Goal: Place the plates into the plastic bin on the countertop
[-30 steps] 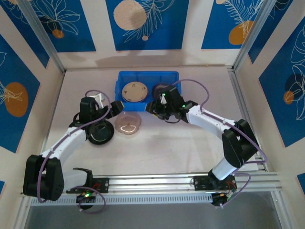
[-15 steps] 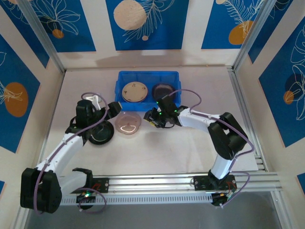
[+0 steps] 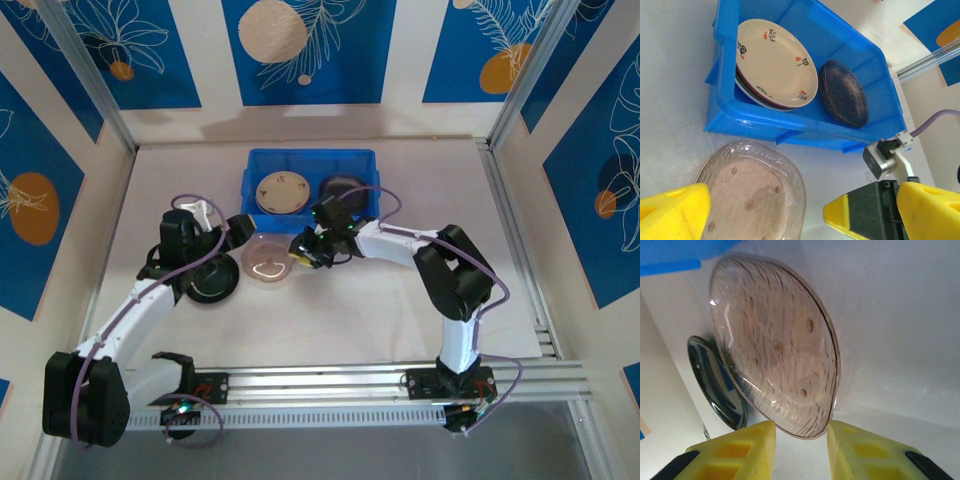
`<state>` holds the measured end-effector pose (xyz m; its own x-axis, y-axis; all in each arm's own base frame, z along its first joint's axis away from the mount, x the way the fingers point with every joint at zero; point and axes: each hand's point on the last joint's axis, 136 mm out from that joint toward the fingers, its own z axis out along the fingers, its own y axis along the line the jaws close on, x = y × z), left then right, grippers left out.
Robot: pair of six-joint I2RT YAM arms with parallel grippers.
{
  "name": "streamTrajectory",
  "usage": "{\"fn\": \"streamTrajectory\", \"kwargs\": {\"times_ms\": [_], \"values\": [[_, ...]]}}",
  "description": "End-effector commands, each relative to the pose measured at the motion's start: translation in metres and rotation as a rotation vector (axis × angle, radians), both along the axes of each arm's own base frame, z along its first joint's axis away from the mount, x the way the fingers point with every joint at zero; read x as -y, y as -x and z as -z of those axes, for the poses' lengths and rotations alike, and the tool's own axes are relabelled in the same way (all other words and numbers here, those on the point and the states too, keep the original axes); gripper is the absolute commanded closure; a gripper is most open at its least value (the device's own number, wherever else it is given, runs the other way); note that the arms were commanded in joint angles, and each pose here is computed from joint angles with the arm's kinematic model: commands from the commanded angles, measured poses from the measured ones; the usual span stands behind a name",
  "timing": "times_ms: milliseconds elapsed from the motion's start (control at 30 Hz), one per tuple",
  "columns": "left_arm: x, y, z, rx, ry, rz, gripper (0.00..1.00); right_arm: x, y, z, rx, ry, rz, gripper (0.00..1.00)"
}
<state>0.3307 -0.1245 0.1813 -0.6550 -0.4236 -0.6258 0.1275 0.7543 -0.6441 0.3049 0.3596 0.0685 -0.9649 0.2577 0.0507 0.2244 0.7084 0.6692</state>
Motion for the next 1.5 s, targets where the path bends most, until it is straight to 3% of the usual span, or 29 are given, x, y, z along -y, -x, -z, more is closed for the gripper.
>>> {"fn": "streamTrajectory", "kwargs": {"times_ms": [0,333,833,1033,1233,1467], "values": [[0.002,0.001,0.001,-0.003,-0.025,0.024,0.05,-0.013,0.014,0.000,-0.055,-0.007,-0.049,0.67],[0.008,-0.006,0.004,-0.009,-0.021,0.059,0.05,-0.010,0.027,0.019,-0.146,0.042,-0.029,0.68],[0.003,-0.004,0.018,-0.027,-0.013,0.040,0.04,-0.016,0.017,0.037,-0.208,0.064,-0.039,0.69],[0.002,-0.005,0.022,-0.035,-0.009,0.036,0.04,-0.015,0.012,0.041,-0.207,0.070,-0.027,0.83],[0.001,-0.005,0.024,-0.039,-0.008,0.034,0.04,-0.020,0.011,0.042,-0.211,0.064,-0.047,0.87],[0.000,-0.003,0.020,-0.032,-0.010,0.035,0.04,-0.020,0.011,0.036,-0.189,0.064,-0.060,0.99]]}}
